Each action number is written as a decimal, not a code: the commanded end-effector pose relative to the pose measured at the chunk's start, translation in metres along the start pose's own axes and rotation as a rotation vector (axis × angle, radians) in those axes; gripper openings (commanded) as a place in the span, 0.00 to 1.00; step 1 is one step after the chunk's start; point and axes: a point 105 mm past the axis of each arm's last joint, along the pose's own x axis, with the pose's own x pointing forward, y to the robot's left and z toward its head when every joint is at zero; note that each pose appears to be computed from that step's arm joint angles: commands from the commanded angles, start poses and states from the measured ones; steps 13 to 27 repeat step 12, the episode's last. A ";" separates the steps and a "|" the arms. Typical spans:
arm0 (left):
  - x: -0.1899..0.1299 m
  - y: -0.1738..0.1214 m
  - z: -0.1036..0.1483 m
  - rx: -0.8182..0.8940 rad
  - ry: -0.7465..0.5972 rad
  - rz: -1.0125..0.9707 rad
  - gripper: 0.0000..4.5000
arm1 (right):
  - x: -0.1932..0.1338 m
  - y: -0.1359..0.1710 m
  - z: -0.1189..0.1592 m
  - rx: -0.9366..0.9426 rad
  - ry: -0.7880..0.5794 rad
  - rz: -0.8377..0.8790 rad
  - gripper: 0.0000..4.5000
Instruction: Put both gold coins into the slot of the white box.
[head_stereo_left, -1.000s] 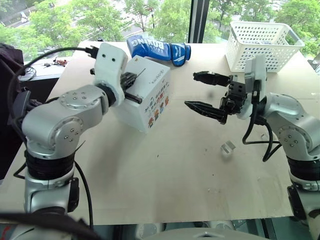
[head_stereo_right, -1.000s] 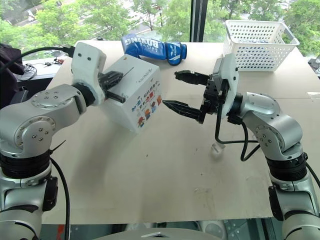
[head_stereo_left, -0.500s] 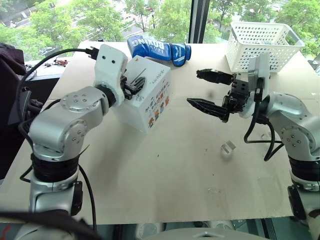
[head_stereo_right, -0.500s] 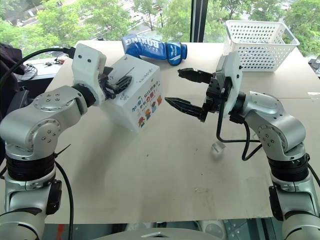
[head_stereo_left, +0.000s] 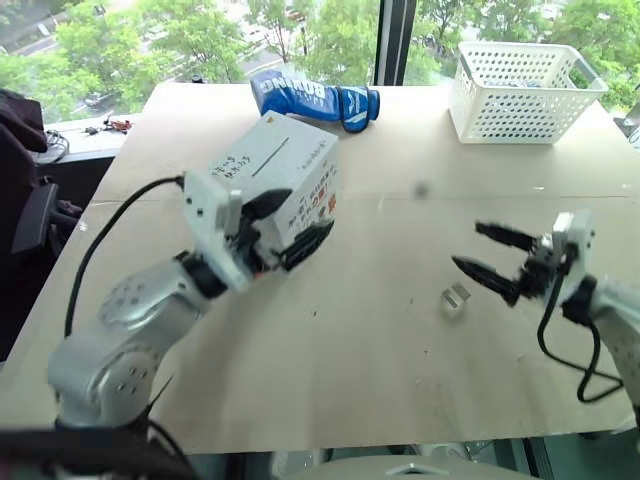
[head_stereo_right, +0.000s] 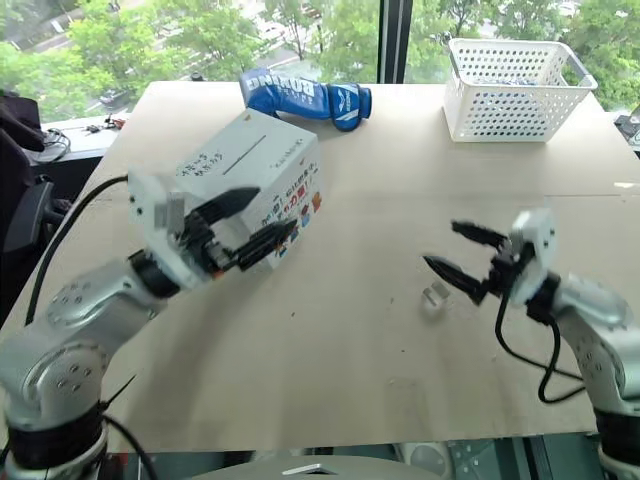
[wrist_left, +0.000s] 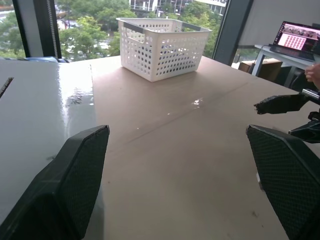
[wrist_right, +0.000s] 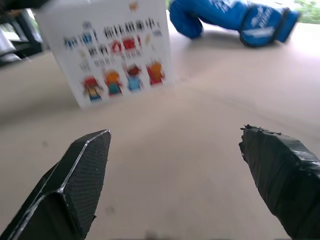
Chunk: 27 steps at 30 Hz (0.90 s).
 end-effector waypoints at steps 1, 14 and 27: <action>-0.004 -0.005 -0.034 -0.008 0.093 0.005 0.99 | -0.014 -0.002 -0.007 -0.101 0.005 -0.028 1.00; -0.008 -0.022 -0.110 0.001 0.208 0.015 0.99 | -0.039 -0.002 -0.050 -0.088 0.111 -0.054 1.00; -0.008 -0.022 -0.110 0.001 0.208 0.015 0.99 | -0.039 -0.002 -0.050 -0.088 0.111 -0.054 1.00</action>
